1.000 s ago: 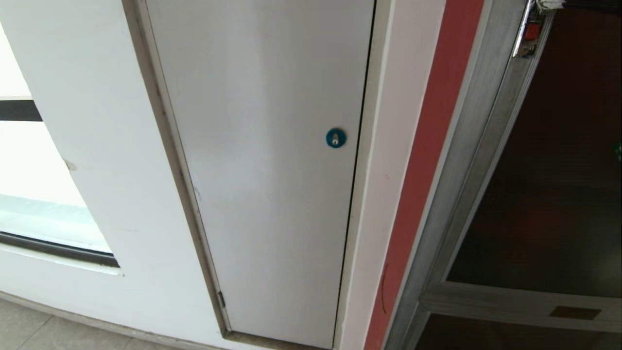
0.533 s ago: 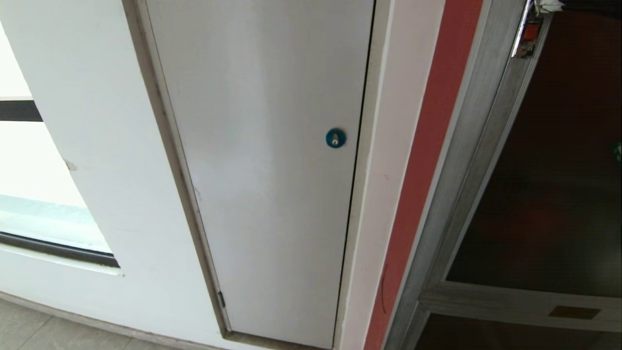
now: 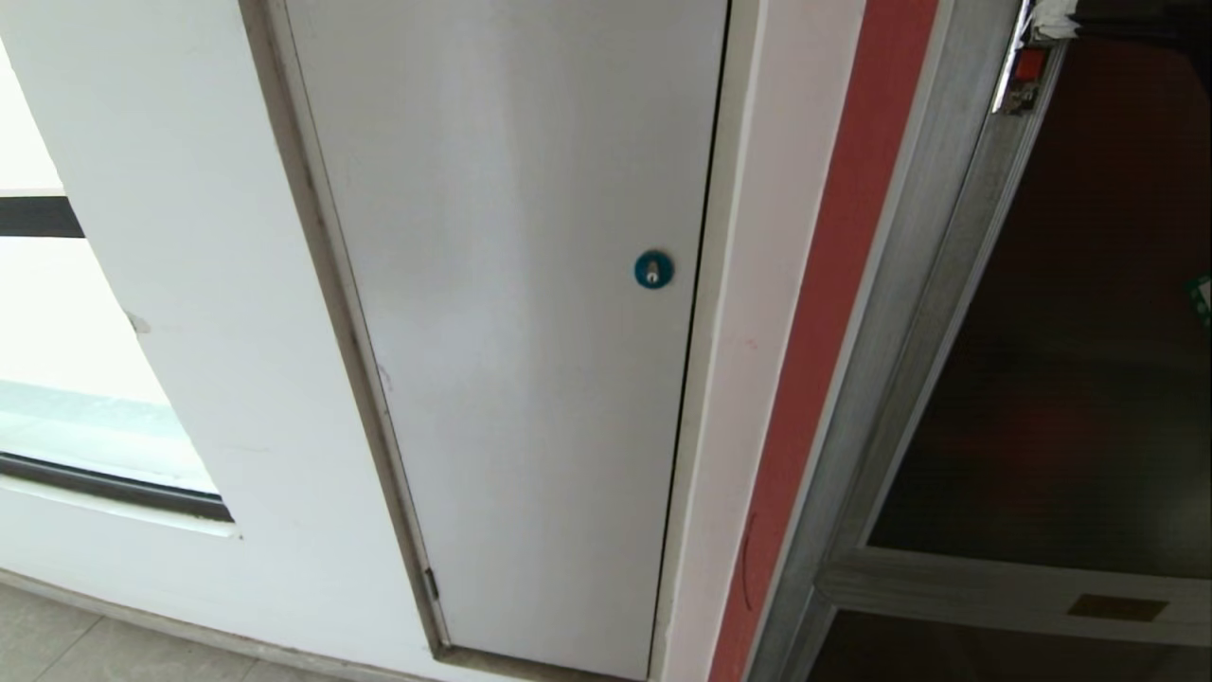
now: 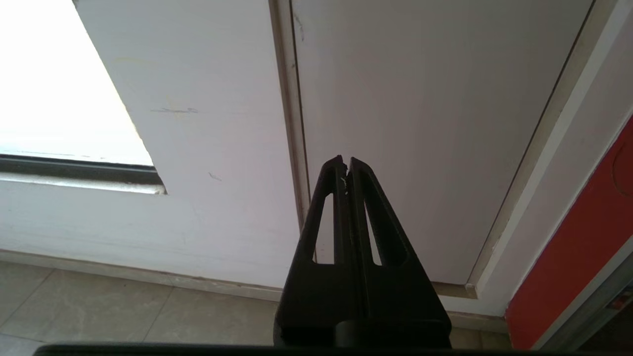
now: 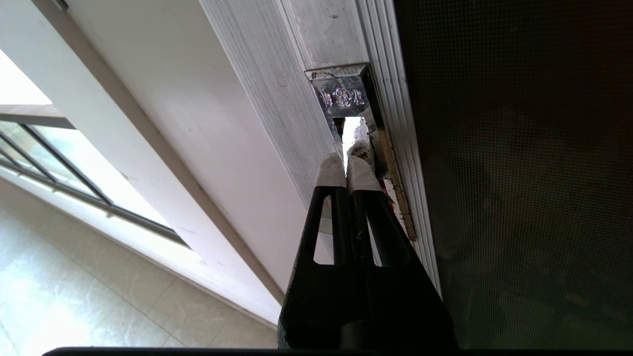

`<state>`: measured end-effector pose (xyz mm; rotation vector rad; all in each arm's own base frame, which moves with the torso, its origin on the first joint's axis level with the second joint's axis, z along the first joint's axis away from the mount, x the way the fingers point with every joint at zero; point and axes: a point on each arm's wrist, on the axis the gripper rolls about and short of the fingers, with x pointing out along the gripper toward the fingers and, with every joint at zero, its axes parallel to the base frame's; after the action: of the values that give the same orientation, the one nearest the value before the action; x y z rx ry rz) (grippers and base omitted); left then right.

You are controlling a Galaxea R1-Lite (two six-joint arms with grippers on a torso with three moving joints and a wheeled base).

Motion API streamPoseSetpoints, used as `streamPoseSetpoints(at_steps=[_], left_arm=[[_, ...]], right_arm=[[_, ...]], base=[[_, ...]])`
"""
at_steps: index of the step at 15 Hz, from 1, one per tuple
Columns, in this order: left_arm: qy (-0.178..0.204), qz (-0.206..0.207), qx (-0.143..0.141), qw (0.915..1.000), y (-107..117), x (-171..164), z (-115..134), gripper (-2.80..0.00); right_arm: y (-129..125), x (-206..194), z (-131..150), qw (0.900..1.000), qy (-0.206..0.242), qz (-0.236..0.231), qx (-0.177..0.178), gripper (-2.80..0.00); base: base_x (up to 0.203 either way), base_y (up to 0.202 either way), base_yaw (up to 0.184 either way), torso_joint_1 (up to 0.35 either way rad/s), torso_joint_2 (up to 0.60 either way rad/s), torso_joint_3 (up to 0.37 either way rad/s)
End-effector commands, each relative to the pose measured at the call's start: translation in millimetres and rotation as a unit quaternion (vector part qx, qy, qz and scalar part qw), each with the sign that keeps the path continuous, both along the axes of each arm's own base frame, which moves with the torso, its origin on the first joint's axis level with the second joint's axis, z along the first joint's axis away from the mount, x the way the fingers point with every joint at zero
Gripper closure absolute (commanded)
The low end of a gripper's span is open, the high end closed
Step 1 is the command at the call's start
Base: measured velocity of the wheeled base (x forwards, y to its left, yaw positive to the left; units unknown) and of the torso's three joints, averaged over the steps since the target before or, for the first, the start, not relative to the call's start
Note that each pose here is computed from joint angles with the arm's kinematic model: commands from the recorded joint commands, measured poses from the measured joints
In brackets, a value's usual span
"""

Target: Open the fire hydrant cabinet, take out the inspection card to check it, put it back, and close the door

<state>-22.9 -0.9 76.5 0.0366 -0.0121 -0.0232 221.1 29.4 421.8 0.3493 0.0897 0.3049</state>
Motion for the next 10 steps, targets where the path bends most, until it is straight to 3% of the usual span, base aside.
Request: streamPoseSetpoints(at_steps=[1, 10], left_arm=[[0.004, 0.000, 0.000, 1.0000, 0, 1, -2, 0.00], [0.004, 0.000, 0.000, 1.0000, 0, 1, -2, 0.00]], right_arm=[[1, 8, -4, 1.000, 0.008, -0.001, 0.000, 0.00], [-3, 23, -9, 1.000, 0.018, -0.013, -0.001, 0.00]], base=[[0.000, 0.000, 0.000, 0.000, 0.00, 0.000], [0.000, 0.000, 0.000, 0.000, 0.00, 0.000]])
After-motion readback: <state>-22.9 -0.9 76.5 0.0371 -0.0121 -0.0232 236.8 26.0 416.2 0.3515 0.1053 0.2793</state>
